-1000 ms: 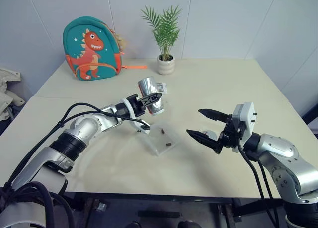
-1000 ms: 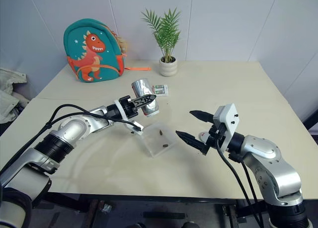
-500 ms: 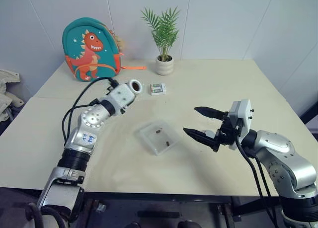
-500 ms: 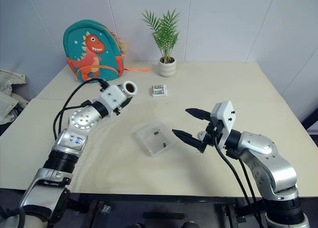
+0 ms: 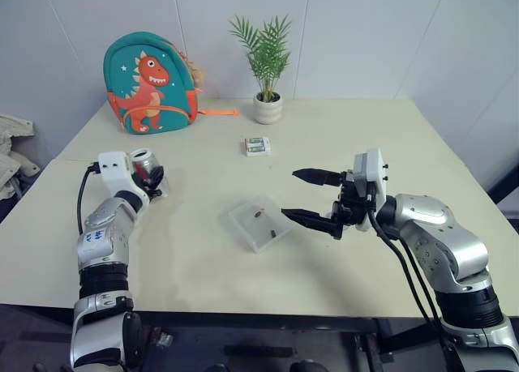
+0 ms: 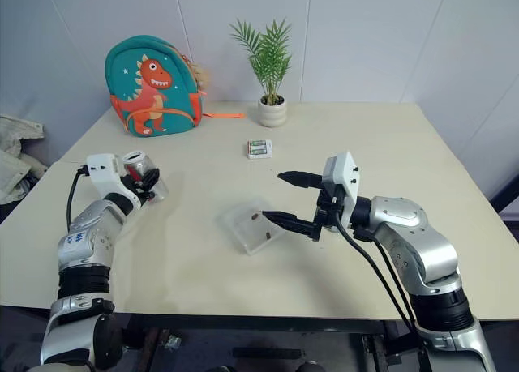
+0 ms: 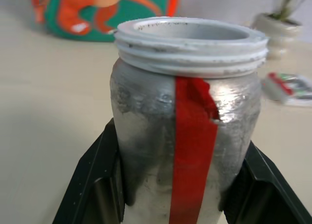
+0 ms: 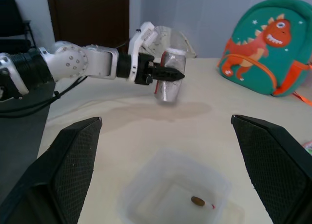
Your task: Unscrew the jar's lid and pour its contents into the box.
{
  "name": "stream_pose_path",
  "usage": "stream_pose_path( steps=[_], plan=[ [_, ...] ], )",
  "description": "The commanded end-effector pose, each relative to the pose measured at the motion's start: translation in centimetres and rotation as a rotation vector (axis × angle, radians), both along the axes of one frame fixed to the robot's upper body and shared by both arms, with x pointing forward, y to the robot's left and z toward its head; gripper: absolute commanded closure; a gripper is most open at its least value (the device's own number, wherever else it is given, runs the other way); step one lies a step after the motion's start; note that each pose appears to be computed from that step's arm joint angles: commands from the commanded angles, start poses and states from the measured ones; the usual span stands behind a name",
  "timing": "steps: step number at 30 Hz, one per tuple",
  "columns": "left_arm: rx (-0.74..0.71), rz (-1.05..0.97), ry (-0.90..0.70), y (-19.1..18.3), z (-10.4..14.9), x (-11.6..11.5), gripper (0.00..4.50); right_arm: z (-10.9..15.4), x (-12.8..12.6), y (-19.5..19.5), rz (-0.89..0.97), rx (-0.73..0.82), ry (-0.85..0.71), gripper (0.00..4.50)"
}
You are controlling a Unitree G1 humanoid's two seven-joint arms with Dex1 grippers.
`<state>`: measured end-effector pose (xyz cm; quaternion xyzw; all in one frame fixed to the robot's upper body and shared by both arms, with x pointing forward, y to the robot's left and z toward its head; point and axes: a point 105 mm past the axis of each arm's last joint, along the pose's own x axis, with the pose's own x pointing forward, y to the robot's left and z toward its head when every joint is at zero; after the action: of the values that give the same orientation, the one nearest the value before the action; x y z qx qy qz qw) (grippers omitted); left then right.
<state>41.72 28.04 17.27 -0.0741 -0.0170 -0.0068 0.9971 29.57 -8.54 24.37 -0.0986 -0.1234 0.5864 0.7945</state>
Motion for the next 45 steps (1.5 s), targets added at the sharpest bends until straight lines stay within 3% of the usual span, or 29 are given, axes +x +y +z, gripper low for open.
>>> stream_pose_path(
  steps=[1, 12, 13, 19, 24, 32, 34, 39, 45],
  plan=[
    [0.089, 0.022, -0.048, 0.9, 0.4, 0.2, 2.53, 1.0, -0.3, 0.4, 0.028, 0.013, -0.050, 0.02],
    [0.164, 0.035, -0.034, 1.8, -1.9, 0.1, 2.53, 0.9, -0.6, 0.8, 0.034, 0.027, -0.044, 0.02],
    [0.172, 0.034, -0.034, 1.8, -1.9, -0.1, 1.81, 0.8, -0.6, 0.8, 0.036, 0.026, -0.043, 0.00],
    [0.182, 0.028, -0.054, 2.2, -1.8, -1.3, 0.02, 0.7, -0.8, 0.8, 0.042, 0.025, -0.040, 0.00],
    [0.255, 0.048, -0.077, 3.0, -1.1, -3.4, 0.02, 0.5, -1.0, 0.6, 0.043, 0.022, -0.039, 0.00],
    [0.497, -0.065, -0.088, 1.9, 0.2, -8.0, 0.02, 0.1, -1.0, -0.7, 0.012, -0.008, -0.032, 0.00],
    [0.611, -0.169, -0.114, 0.4, 0.9, -8.9, 0.02, 0.0, -0.9, -1.2, -0.001, -0.021, -0.030, 0.00],
    [0.713, -0.415, -0.165, -2.5, 1.6, -10.8, 0.02, -0.4, -0.7, -3.2, -0.065, -0.068, -0.023, 0.00],
    [0.764, -0.742, -0.210, -6.7, 2.2, -11.2, 0.02, -0.9, -1.2, -5.8, -0.125, -0.125, -0.020, 0.00]
  ],
)
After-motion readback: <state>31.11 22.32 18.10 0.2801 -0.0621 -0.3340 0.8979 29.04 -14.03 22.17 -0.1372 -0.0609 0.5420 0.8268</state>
